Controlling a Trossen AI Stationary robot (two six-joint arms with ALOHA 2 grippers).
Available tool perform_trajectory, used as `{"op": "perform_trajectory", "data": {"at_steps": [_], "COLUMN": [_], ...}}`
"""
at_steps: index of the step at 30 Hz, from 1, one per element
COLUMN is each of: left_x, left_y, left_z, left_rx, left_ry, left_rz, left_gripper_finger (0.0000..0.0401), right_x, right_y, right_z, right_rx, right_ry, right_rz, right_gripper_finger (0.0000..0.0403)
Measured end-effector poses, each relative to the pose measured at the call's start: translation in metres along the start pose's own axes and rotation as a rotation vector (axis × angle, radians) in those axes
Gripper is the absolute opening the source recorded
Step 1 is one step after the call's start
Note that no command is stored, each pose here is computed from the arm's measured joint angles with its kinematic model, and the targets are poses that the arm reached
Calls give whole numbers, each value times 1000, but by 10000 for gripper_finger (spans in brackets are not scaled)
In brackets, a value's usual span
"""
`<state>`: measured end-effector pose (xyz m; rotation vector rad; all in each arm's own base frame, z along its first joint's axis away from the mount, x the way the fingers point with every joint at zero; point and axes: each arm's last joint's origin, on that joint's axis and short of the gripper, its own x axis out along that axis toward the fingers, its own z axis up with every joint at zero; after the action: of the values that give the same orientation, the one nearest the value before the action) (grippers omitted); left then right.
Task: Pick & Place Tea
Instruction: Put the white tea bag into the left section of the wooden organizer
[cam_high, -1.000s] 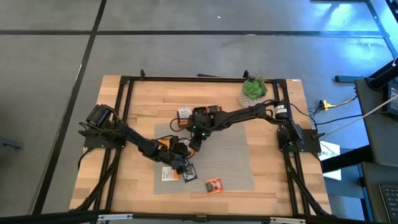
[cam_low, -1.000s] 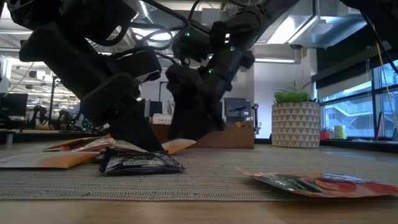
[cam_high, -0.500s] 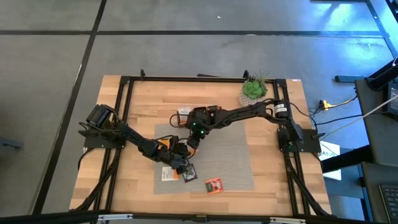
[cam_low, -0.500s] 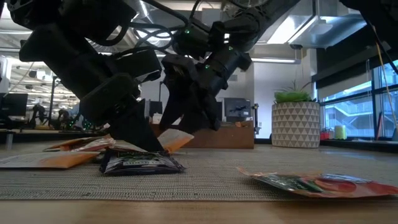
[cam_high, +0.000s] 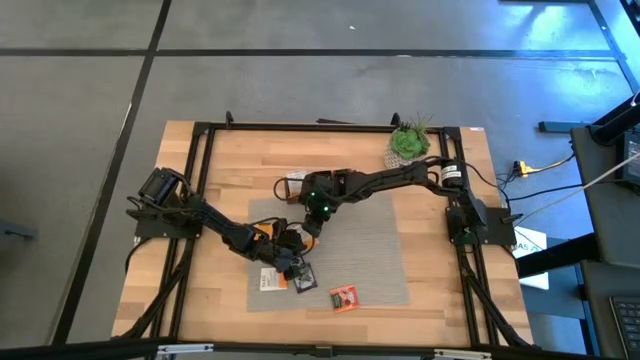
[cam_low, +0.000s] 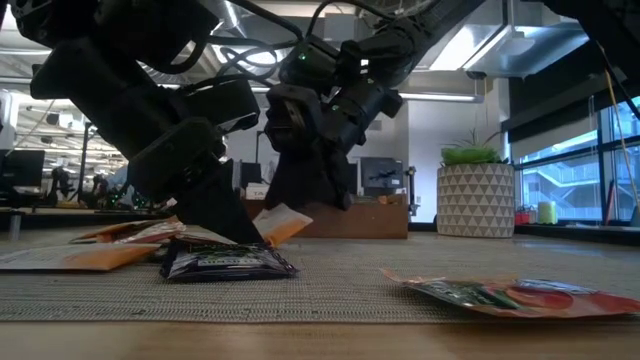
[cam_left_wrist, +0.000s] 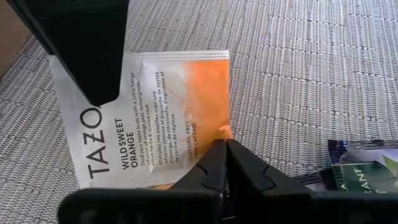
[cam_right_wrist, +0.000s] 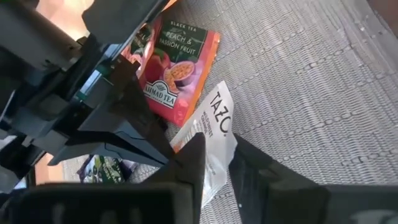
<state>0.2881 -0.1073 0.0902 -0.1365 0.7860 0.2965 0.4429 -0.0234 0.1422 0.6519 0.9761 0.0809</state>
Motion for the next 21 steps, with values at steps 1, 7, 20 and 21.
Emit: {"op": "perform_trajectory", "data": {"at_steps": [1, 7, 20, 21], "left_x": [0, -5, -64, -69], "left_y": [0, -1, 2, 3], "left_z": [0, 5, 46, 49], "left_rx": [0, -11, -42, -52], "left_ry": [0, -18, -183, -202], "left_rz": [0, -17, -122, -121], "left_gripper_finger": [9, 12, 11, 11], "right_x": [0, -1, -80, -91], "right_y": [0, -1, 3, 2], "right_z": [0, 0, 39, 46], "right_rx": [-2, -35, -156, -181], "right_ry": [0, 1, -265, -324], "right_rz": [0, 0, -15, -30], "right_gripper_finger": [57, 7, 4, 4]}}
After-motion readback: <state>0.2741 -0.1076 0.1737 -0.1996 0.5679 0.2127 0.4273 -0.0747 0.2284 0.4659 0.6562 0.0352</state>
